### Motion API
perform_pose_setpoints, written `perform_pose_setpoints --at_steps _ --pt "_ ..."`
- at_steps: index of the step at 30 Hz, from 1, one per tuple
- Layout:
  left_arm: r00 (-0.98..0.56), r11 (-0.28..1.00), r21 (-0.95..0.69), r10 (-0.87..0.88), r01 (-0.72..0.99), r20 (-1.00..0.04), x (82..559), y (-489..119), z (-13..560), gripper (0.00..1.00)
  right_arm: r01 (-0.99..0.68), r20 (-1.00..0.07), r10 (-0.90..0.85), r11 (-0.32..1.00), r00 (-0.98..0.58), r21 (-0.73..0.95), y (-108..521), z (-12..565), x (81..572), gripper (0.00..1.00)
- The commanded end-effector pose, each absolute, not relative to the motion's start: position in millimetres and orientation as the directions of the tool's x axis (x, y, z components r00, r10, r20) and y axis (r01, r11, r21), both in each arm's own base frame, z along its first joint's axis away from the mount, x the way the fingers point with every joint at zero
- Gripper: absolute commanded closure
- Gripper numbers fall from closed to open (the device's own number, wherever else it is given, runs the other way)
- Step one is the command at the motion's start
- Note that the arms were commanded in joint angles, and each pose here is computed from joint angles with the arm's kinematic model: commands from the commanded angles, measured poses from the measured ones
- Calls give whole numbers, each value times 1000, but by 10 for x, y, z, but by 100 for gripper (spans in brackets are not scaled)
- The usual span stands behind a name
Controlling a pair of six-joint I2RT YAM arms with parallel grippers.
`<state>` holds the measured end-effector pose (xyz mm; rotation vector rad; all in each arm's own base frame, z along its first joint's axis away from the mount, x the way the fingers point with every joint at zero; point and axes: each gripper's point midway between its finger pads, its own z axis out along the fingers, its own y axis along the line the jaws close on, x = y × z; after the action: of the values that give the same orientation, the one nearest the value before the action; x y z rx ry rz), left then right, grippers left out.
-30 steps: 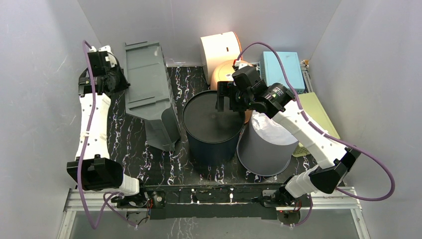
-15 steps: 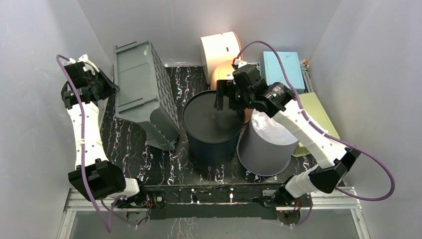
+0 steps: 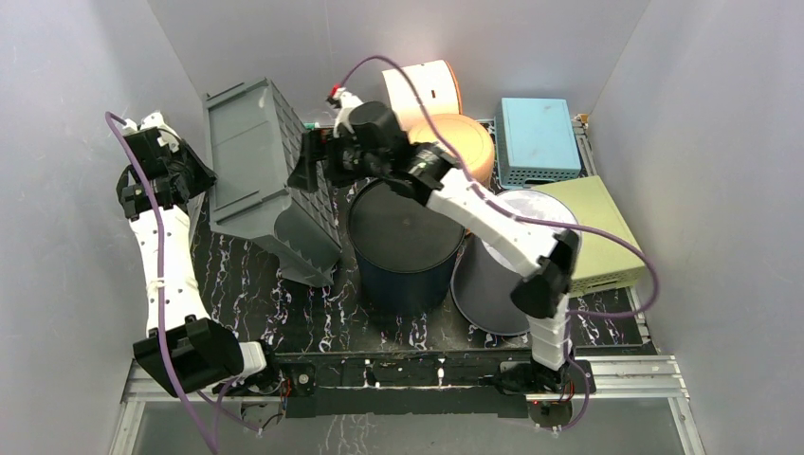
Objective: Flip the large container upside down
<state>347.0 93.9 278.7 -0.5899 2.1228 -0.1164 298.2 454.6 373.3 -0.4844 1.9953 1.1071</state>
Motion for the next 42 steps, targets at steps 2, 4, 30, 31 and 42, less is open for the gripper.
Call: perform_pose_setpoints --at_steps 2,4,30,31,42 --pt "-611 860 -204 -481 -467 -629 3052 977 2292 100 -689 -777 77 413 -625 596 5049 3753 3141 2" --pt "-619 862 -210 -482 -461 -621 3053 959 2250 100 -702 -757 61 333 -650 630 5197 3713 3076 2" --pt "-683 834 -454 -530 -313 -503 3398 527 1913 100 -661 -677 -37 -184 -735 727 5785 4228 1674 2" --pt "-679 834 -452 -532 -317 -505 3423 544 1925 100 -661 -676 -36 -175 -736 729 5791 4212 1678 2" --pt "-620 868 -301 -494 -395 -609 3499 923 2499 39 -751 -758 28 116 -652 650 5454 4252 2112 2"
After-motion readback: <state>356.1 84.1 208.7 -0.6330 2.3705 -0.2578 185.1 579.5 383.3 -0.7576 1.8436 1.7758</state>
